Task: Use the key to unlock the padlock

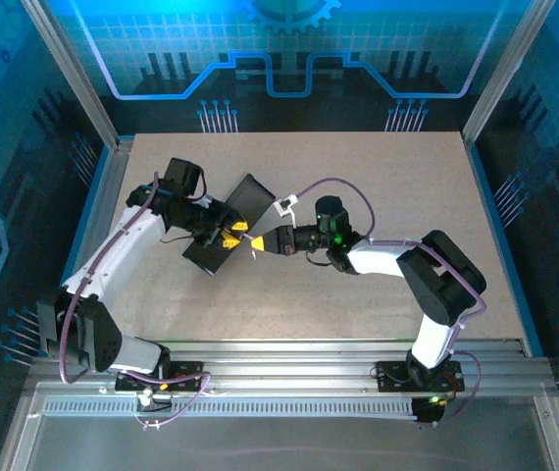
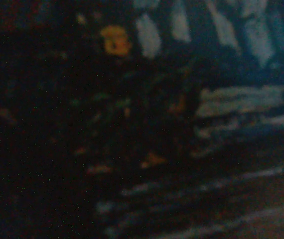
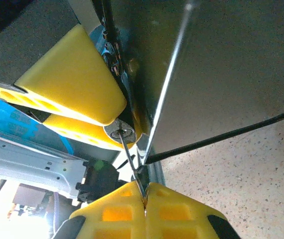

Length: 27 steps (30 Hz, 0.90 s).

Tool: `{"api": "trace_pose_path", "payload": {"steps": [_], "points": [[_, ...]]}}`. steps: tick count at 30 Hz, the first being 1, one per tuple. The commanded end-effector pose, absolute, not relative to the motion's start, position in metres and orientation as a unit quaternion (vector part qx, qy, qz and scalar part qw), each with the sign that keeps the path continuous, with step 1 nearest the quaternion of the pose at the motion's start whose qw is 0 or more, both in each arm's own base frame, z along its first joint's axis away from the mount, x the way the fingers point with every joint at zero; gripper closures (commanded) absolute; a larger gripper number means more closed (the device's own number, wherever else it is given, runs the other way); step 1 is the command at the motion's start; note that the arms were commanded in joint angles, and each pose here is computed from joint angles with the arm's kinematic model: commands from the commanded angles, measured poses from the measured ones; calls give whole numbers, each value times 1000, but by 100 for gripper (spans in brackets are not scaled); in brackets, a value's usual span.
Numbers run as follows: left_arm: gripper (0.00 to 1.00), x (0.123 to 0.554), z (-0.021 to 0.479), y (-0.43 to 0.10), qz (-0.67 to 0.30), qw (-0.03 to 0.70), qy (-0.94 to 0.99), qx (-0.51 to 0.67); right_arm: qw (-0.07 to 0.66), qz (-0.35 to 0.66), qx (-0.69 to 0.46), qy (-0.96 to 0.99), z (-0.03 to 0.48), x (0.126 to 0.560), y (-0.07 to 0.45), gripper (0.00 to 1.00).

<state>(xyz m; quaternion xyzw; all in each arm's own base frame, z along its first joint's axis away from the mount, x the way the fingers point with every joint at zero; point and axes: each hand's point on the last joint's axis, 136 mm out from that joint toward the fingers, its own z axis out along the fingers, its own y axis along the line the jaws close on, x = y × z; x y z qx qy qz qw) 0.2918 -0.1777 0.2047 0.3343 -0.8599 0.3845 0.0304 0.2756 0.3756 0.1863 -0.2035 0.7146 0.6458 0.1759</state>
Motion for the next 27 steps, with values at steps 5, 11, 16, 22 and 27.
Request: {"api": "trace_pose_path", "payload": {"steps": [5,11,16,22,27], "points": [[100,290,229,-198,427,30,-864,267,224,672,-248,661,233,278,383,100],[100,287,223,-198,418,37,-868,266,251,652,-272,662,246,279,383,100],[100,291,224,-199,430,35,-859,275,275,620,-299,672,253,269,382,100],[100,292,225,-201,428,36,-863,266,262,649,-310,643,256,262,390,100],[100,285,224,-197,413,40,-872,258,240,667,-283,646,250,276,386,100]]}}
